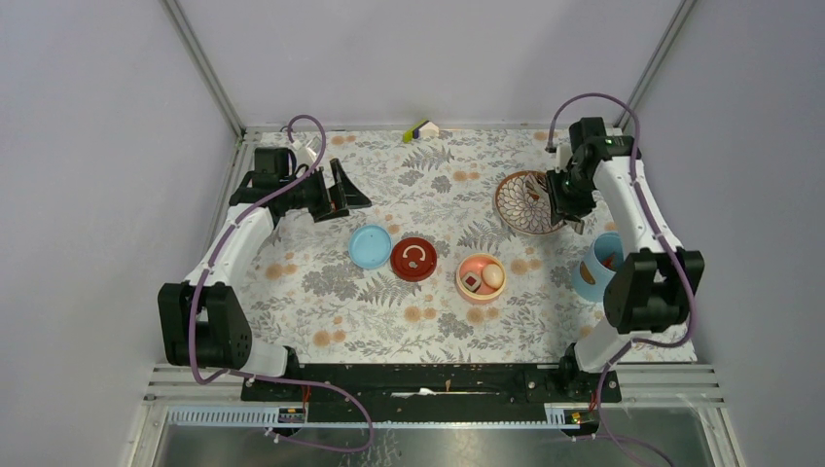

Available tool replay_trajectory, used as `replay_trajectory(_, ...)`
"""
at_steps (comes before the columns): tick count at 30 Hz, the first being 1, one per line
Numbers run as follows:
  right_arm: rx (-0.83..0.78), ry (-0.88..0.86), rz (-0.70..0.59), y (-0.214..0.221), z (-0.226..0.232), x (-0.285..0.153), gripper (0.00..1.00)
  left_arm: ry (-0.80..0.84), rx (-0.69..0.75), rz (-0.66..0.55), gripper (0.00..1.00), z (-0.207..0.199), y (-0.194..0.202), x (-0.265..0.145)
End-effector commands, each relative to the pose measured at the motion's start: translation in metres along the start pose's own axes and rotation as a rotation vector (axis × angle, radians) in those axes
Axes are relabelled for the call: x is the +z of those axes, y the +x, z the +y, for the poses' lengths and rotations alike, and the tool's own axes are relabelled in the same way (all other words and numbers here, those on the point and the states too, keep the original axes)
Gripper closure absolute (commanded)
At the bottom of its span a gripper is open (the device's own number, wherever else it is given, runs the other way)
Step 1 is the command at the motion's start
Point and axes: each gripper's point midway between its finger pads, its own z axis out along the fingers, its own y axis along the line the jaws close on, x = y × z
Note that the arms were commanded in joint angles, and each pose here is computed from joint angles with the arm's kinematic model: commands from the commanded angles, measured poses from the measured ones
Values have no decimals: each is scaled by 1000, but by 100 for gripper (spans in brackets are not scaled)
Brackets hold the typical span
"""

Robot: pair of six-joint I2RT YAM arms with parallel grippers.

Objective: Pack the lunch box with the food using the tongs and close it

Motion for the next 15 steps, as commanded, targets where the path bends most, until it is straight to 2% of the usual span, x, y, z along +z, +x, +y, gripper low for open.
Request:
replay_trajectory(1,-39,-7,-147,1,9,-38,72,29,77,-77,1,-17,-18,-11)
replay_trajectory(7,-47,71,-385,17,5,-78,73,34,88,-88,1,-21,-20,-15)
replay_trajectory(15,74,161,-560,67,-22,-119,76,48,88,-89,1,-24,-21,-15)
